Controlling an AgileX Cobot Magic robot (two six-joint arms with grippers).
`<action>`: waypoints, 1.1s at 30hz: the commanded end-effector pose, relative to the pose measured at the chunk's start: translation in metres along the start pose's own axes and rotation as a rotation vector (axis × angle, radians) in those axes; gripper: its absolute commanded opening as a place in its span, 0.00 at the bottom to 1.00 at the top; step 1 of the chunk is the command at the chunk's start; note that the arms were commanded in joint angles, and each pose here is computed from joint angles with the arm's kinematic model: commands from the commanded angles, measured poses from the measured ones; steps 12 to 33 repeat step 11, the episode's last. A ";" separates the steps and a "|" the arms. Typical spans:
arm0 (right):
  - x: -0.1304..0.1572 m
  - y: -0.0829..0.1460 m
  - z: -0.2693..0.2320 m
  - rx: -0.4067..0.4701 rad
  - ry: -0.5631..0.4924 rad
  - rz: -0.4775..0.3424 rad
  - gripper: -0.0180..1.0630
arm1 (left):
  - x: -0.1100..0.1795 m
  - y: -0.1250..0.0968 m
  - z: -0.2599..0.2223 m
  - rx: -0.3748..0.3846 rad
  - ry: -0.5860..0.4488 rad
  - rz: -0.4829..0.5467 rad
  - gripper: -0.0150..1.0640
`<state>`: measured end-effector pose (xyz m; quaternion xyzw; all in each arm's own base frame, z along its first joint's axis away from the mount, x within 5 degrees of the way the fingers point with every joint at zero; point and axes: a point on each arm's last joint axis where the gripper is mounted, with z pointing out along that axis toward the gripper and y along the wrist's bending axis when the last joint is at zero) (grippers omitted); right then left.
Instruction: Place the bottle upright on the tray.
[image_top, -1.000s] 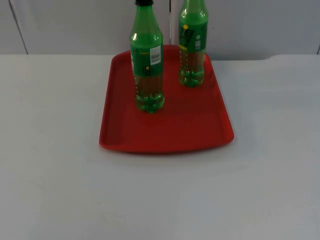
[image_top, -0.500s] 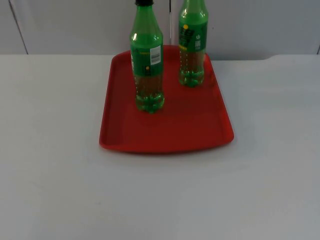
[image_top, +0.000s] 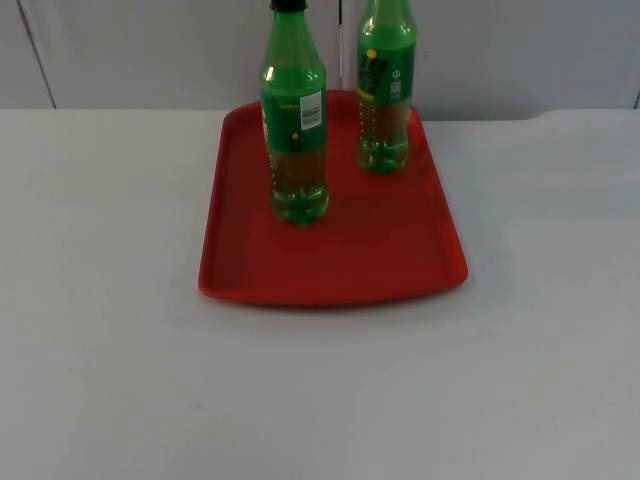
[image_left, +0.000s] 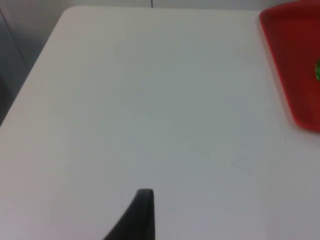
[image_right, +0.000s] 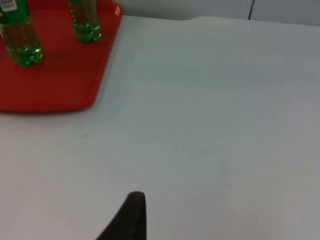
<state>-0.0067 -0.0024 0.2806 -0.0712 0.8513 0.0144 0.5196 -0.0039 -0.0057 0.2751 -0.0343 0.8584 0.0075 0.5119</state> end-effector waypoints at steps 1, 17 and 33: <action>0.001 0.000 0.000 0.018 -0.002 0.010 0.99 | 0.001 0.000 0.000 0.004 -0.003 0.005 0.99; 0.001 0.001 0.000 0.092 0.002 0.050 0.99 | 0.001 0.000 0.000 0.004 -0.003 0.005 0.99; 0.001 0.001 0.000 0.092 0.002 0.050 0.99 | 0.001 0.000 0.000 0.004 -0.003 0.005 0.99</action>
